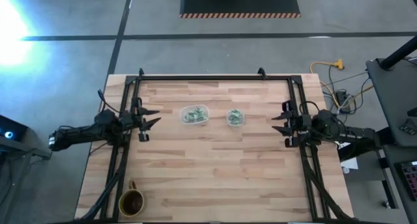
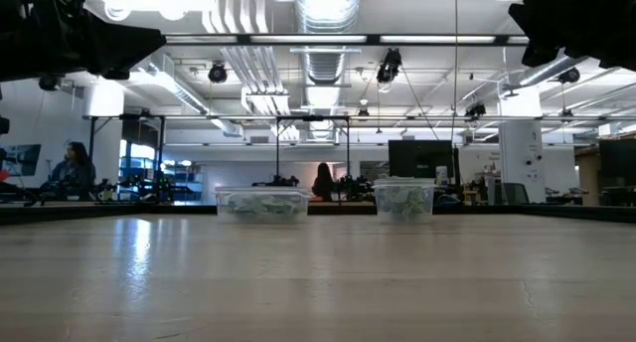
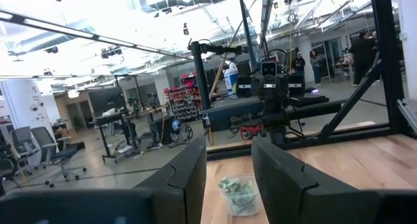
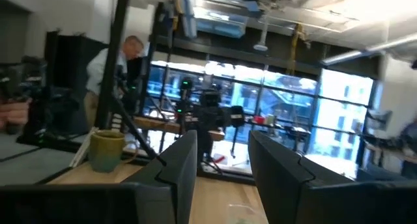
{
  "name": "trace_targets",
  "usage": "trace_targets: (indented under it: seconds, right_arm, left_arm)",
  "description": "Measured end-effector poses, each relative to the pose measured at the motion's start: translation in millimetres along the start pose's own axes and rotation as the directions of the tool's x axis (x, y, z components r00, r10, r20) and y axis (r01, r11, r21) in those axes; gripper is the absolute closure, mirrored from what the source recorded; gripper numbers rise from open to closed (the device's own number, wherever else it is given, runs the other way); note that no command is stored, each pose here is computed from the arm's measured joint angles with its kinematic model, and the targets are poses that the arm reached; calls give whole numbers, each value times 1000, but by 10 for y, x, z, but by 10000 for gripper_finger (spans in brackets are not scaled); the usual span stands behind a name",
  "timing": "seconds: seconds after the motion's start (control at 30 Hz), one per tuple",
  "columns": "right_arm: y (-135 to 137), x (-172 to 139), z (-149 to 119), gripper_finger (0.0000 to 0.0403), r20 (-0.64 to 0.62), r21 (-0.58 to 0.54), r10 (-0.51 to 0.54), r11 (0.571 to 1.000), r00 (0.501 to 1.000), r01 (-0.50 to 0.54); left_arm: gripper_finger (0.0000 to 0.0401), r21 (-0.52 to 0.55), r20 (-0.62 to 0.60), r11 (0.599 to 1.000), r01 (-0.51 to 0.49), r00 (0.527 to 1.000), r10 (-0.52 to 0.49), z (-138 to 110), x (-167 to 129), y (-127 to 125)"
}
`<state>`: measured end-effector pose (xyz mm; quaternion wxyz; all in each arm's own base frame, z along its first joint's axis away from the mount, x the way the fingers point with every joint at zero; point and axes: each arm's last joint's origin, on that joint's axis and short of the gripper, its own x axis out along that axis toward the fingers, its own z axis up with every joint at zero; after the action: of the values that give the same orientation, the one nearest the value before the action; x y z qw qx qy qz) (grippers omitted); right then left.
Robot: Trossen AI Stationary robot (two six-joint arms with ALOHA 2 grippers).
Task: Pick and place Stevia / Truvia into bins
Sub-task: Return to Home Position
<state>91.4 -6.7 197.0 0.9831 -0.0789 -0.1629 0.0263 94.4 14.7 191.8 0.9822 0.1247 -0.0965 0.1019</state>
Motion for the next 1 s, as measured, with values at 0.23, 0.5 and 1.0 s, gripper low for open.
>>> trace_targets:
  seconds: [0.23, 0.5, 1.0]
  right_arm:
    - [52, 22, -66, 275, -77, 71, -61, 995, 995, 66]
    - [113, 27, -138, 275, -156, 45, -36, 998, 987, 44]
    - [123, -23, -248, 275, -275, 94, -58, 992, 960, 87]
  left_arm:
    - [294, -18, -27, 1000, 6, 1000, -7, -26, 0, -6]
    - [294, -20, -48, 1000, 11, 999, -12, -46, -1, -11]
    - [294, -18, -91, 1000, 21, 996, -22, -61, -5, -15]
